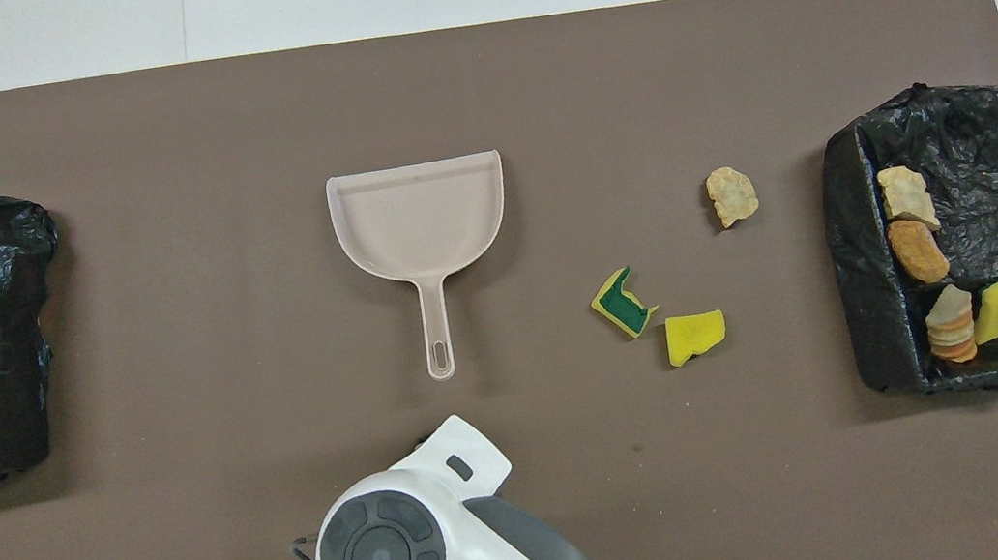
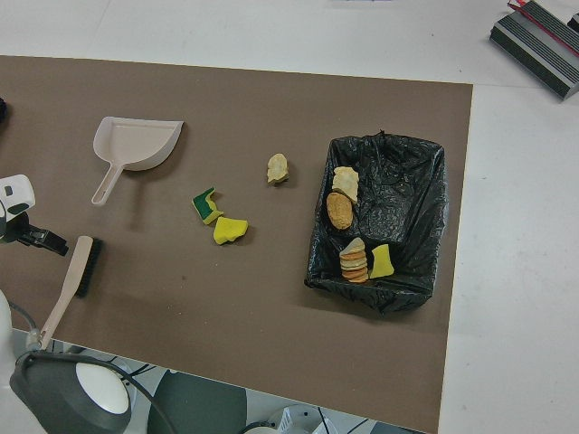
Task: Sweep and dump trash in bin
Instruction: 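Reach the left gripper to the dustpan while the right gripper reaches the brush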
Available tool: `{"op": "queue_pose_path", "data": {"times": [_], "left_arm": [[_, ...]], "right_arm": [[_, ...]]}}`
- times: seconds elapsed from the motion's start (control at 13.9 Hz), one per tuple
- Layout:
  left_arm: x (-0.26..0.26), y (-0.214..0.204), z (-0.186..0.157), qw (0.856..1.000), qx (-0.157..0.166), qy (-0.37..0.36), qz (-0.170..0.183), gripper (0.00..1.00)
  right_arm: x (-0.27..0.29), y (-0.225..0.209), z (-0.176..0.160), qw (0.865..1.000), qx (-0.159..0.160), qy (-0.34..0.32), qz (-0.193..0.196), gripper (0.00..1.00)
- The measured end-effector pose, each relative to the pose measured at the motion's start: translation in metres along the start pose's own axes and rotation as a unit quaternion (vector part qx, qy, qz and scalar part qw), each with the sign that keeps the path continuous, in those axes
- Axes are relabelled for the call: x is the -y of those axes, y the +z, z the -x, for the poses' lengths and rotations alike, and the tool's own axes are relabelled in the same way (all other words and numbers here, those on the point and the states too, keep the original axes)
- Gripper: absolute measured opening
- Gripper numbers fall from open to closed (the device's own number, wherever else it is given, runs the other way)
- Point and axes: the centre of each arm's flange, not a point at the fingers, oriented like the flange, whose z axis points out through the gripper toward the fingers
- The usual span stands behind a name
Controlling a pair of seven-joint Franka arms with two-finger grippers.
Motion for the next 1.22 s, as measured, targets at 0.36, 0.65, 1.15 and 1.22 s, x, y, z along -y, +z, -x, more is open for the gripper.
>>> {"op": "queue_pose_path", "data": {"times": [0.36, 0.65, 1.15, 1.22], "left_arm": [[-0.009, 0.029, 0.004, 1.000, 0.015, 0.009, -0.001, 1.00], [-0.045, 0.048, -0.005, 1.000, -0.001, 0.027, -0.002, 1.00], [-0.145, 0.123, -0.027, 0.999, -0.025, 0.040, 0.012, 1.00], [-0.156, 0.134, -0.033, 0.999, -0.026, 0.044, 0.013, 1.00]], "right_arm": [[-0.020, 0.043, 0.058, 0.999, 0.031, 0.025, -0.001, 1.00], [-0.021, 0.079, 0.097, 0.999, 0.036, 0.020, 0.013, 1.00], [-0.030, 0.096, 0.115, 0.999, 0.043, 0.012, 0.027, 0.84], [-0.029, 0.096, 0.114, 0.999, 0.042, 0.013, 0.024, 0.74]]}}
